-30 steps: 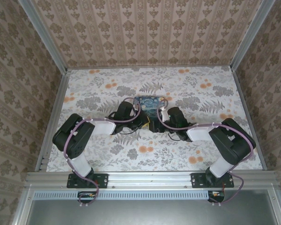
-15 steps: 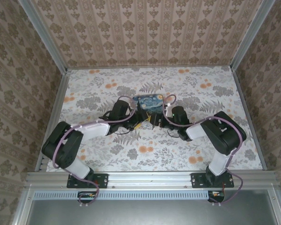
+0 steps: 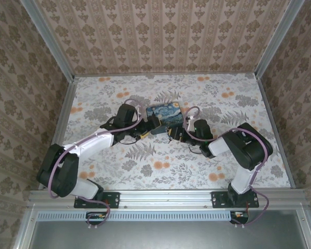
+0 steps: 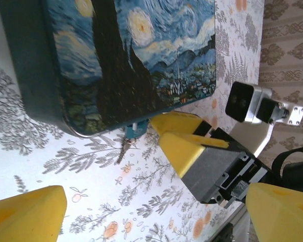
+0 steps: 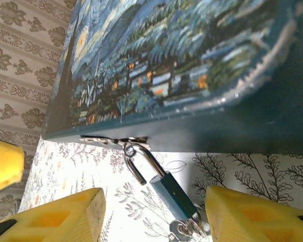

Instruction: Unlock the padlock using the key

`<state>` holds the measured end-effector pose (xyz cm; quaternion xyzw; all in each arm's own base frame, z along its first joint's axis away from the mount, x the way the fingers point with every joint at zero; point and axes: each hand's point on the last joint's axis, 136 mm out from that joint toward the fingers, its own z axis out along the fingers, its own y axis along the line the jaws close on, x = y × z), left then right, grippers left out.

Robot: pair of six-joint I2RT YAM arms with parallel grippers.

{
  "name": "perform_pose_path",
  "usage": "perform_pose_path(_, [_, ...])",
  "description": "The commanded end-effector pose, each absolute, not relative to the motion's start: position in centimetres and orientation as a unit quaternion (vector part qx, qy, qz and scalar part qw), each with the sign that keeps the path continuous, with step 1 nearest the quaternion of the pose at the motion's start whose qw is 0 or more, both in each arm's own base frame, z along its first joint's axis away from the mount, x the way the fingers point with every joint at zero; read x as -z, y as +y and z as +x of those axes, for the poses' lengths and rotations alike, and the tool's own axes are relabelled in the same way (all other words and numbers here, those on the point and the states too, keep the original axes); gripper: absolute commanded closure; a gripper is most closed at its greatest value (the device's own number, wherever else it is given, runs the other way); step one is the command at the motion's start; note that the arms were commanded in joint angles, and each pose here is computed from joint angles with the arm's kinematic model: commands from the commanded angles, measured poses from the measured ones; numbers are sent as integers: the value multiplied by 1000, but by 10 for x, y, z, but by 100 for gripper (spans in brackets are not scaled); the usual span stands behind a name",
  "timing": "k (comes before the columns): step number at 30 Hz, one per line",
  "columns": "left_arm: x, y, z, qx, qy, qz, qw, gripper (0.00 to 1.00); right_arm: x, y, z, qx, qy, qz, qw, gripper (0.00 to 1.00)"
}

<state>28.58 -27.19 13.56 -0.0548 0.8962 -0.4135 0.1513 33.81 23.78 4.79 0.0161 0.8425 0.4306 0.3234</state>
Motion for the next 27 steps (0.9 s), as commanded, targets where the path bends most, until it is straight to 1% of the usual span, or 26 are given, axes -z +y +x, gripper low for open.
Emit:
perform_pose_path(1, [-144,-267,290,399,902,-37,161,5,-43,237,332,-419,849,-4,322,46])
perform_pose_path(5, [-144,-267,293,400,902,-39,159,5,-37,239,335,-417,852,-9,317,49])
perform_pose_path(11, [-144,-266,294,400,902,-44,159,5,-32,245,338,-421,853,-14,307,58])
perform_pose_path(24, [-143,-266,298,403,900,-51,159,5,-27,248,337,-419,858,-21,298,73])
perform_pose_path(27, [-142,-267,299,403,900,-51,157,5,-30,251,337,-424,854,-22,300,73])
